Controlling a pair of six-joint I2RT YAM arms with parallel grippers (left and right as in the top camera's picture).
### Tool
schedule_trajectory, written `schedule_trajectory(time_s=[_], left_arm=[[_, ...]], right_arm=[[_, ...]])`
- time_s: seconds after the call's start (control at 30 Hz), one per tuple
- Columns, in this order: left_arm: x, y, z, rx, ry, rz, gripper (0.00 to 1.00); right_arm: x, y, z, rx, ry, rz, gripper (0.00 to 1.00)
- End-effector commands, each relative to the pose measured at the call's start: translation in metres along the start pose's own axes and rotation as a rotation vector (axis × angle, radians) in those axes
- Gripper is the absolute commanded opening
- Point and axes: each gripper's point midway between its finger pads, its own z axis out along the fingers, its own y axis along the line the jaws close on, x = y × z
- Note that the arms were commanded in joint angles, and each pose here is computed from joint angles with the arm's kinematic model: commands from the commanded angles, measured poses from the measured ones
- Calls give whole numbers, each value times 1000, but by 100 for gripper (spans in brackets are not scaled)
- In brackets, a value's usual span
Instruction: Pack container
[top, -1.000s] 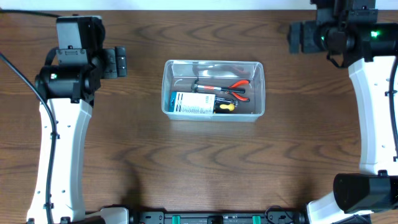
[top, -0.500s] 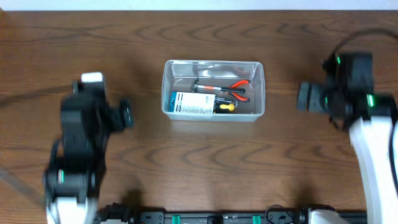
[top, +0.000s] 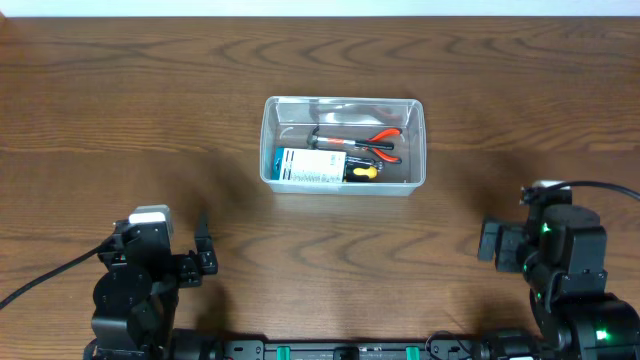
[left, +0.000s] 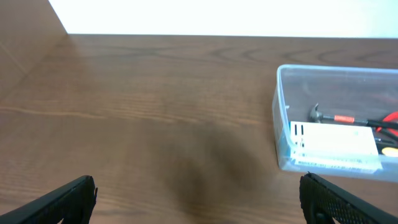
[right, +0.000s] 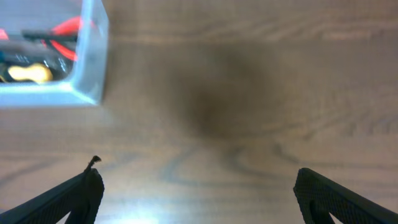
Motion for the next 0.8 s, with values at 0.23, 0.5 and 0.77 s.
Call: schedule_trajectory(time_s=[0.23, 0.5, 0.77], left_arm=[[10, 0, 0, 0, 35, 2, 98], [10, 0, 0, 0, 35, 2, 98], [10, 0, 0, 0, 35, 2, 98]], right_arm=[[21, -3, 0, 20, 76, -15, 99], [21, -3, 0, 20, 76, -15, 99], [18, -6, -9, 20, 23, 2, 99]])
